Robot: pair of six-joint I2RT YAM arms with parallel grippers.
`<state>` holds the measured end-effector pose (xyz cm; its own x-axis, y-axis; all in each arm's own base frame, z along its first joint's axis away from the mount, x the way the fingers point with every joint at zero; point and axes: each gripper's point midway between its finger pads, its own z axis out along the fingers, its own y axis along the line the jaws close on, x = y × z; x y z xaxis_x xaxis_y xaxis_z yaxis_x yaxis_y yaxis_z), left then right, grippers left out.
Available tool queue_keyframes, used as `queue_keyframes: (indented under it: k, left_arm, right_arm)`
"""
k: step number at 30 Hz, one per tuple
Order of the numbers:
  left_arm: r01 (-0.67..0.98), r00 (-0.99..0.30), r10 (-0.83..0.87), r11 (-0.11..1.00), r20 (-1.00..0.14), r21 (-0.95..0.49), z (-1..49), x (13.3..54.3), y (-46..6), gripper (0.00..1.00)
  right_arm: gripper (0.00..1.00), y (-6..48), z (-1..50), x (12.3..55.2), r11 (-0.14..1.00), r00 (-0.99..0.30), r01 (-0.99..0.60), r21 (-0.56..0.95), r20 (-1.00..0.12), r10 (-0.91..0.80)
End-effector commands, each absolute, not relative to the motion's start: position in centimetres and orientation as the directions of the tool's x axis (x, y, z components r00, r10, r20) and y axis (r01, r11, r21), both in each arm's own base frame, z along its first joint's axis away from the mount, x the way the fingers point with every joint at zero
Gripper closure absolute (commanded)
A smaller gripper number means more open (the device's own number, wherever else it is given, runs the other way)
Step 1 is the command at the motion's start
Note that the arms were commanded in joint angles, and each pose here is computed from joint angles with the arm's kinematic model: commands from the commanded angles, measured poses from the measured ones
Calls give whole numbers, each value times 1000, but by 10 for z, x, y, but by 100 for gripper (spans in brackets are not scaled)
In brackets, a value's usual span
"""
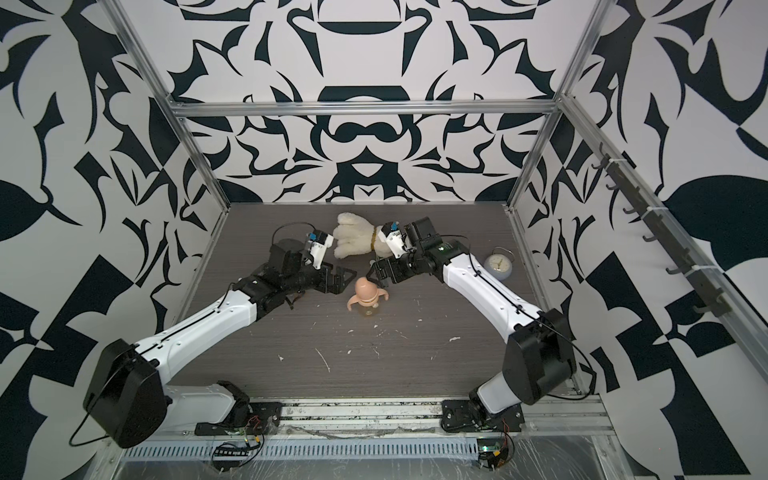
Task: Assemble the baby bottles
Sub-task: Close the lid on the baby bottle.
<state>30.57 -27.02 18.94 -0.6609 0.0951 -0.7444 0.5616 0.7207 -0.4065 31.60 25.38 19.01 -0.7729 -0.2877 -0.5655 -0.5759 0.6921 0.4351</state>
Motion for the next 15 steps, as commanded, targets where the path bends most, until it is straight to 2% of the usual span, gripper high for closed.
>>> queue_keyframes:
  k: [1,15]
  left_arm:
    - [544,-660,90,742,-746,-392,187,311,-273,1]
    - [560,-671,98,717,-735,-415,179,313,-284,10]
  right_arm:
    - [0,267,208,314,632,-766,-591,501,-594,-247]
    - [0,261,187,310,654,-780,-582,484,-559,-280]
